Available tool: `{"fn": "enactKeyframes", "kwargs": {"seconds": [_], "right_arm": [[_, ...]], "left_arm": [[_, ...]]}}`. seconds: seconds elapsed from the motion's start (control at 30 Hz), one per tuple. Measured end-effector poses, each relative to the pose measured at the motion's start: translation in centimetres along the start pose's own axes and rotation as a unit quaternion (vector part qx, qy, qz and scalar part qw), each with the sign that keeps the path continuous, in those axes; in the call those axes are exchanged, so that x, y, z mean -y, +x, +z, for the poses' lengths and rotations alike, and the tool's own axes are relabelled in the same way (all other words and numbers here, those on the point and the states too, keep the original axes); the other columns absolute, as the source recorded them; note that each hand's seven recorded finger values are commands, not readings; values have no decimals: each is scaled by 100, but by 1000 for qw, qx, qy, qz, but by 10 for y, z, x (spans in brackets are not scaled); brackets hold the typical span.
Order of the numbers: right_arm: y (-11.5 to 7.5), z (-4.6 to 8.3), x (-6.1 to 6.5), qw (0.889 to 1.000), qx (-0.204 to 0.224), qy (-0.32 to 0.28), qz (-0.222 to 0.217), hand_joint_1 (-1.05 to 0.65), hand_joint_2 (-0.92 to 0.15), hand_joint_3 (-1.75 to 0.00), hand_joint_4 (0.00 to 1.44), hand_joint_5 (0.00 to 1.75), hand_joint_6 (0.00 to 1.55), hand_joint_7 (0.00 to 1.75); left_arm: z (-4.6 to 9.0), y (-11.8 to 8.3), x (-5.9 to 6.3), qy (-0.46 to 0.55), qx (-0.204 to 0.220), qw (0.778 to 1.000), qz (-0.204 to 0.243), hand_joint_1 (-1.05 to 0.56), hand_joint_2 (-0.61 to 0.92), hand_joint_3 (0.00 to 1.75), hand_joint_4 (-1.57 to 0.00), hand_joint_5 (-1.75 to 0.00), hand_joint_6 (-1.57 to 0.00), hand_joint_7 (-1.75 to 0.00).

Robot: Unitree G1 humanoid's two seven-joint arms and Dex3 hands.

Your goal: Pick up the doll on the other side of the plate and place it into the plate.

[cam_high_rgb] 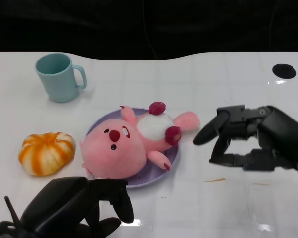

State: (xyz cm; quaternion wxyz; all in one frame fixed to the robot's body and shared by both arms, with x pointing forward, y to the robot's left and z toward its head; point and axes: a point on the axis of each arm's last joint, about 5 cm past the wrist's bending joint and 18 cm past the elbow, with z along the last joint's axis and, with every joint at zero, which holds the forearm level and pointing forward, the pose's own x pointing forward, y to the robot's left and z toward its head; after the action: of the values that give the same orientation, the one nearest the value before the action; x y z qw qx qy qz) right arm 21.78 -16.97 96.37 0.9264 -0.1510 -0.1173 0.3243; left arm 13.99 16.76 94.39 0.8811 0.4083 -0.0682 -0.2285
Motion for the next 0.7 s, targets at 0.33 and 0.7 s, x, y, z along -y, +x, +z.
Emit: {"fn": "enactKeyframes", "kwargs": {"seconds": [0.33, 0.7], "right_arm": [[-17, -2, -12, 999, -43, 22, -23, 5, -39, -134, 83, 148, 83, 119], [-23, -13, -17, 997, -58, 29, -34, -1, -33, -153, 100, 174, 87, 153]], "left_arm": [[-2, -3, -1, 0, -7, 1000, 2, -20, 72, 71, -71, -147, -74, -113], [-4, -7, 0, -6, -8, 1000, -1, -22, 71, 70, -68, -148, -72, -112]]}}
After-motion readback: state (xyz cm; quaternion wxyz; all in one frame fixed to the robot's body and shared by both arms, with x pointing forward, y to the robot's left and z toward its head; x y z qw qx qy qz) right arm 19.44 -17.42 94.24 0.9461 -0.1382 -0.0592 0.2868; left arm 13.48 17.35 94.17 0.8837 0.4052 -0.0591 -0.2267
